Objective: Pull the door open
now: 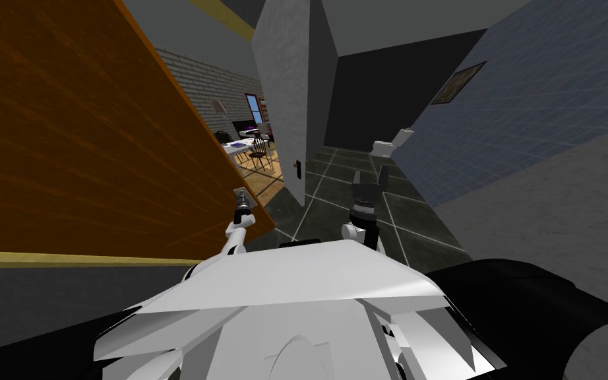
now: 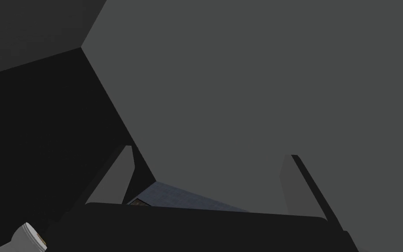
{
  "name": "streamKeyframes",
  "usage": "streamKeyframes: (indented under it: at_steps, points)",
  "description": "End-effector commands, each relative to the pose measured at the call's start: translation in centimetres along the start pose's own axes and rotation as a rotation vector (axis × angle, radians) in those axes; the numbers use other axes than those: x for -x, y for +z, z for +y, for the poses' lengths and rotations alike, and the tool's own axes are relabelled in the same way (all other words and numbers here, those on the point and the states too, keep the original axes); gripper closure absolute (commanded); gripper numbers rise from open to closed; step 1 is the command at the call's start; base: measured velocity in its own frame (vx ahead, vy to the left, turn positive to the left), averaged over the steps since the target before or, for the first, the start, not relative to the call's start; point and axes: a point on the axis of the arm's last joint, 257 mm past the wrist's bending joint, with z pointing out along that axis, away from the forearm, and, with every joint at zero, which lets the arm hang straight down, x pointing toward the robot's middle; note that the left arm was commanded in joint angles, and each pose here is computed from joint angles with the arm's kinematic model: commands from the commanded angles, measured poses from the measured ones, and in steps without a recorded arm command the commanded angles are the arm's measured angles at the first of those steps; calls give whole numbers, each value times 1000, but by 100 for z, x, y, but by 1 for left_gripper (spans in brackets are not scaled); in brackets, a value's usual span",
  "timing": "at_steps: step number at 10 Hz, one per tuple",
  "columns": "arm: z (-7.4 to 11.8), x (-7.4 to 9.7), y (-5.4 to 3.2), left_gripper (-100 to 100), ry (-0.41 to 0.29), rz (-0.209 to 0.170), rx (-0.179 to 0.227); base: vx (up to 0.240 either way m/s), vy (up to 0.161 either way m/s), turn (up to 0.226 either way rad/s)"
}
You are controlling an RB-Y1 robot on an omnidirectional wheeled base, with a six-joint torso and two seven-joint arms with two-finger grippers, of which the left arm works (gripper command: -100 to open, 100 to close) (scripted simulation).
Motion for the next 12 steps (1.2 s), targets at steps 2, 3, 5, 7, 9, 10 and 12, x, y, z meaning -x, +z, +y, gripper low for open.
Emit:
streamKeyframes:
  at_steps: [2,3,5,7,9,10,12]
  points:
    - [-5,-47,3,100,0,13,-1,-150,18,-65]
    - [-9,-78,5,100,0,22,-2,-197,30,-73]
    - [-15,-153,8,100,1,43,-4,-186,46,-94]
    - [-20,-232,8,100,1,66,-5,-196,39,-87]
    - [-23,-301,7,100,2,85,-6,-216,67,-102]
    - [-23,-327,6,100,2,92,-6,-208,48,-79]
    - [-27,-371,7,100,1,99,-6,-153,25,-44]
